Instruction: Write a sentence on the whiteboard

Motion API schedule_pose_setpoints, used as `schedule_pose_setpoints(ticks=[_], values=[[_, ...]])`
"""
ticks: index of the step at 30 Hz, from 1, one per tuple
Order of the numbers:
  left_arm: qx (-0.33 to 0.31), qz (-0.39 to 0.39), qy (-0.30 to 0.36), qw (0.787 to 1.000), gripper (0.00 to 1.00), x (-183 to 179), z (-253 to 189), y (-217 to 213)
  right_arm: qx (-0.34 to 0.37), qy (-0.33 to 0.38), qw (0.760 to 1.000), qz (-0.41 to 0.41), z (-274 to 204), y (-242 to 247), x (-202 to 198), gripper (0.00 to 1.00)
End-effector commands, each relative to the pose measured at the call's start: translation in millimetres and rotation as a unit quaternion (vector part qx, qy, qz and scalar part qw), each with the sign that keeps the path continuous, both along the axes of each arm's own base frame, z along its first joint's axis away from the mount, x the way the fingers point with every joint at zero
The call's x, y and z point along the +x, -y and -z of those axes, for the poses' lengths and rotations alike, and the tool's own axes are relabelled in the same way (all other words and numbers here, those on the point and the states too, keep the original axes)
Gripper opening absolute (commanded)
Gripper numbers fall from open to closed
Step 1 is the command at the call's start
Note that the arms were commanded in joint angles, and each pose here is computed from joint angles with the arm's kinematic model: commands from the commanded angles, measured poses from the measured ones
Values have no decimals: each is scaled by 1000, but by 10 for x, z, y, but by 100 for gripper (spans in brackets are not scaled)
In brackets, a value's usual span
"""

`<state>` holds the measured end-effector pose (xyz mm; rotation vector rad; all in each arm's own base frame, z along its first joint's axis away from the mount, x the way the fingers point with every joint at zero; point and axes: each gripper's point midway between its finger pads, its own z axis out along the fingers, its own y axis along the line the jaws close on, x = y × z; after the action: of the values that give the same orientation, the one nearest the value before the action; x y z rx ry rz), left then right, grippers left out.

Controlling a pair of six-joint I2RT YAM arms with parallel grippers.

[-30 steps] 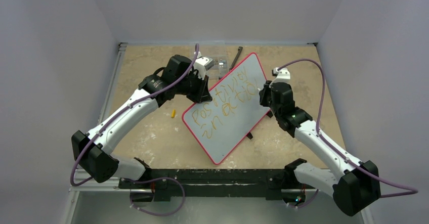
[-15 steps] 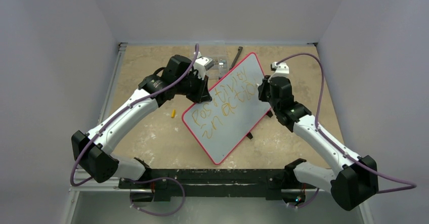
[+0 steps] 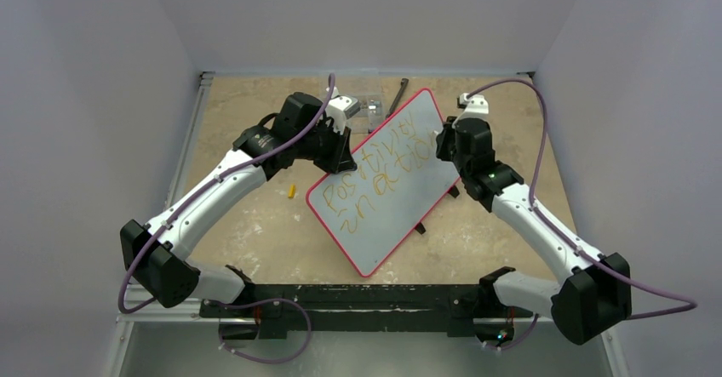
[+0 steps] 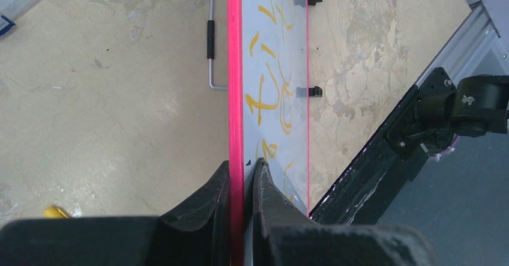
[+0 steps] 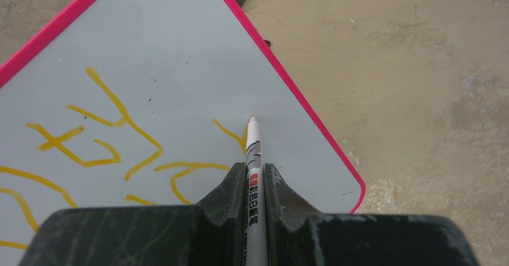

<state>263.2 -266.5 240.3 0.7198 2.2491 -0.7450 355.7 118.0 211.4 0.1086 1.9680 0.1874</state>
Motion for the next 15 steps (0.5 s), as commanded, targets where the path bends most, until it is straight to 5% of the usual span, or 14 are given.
schedule_pose_setpoints(ticks=[1, 15], values=[[77, 7, 30, 997, 0, 22, 184, -238, 10, 30, 999, -3, -246, -22, 131, 0], [77, 9, 30, 997, 0, 14, 181, -228, 6, 3, 1000, 14, 0, 112, 105, 0]])
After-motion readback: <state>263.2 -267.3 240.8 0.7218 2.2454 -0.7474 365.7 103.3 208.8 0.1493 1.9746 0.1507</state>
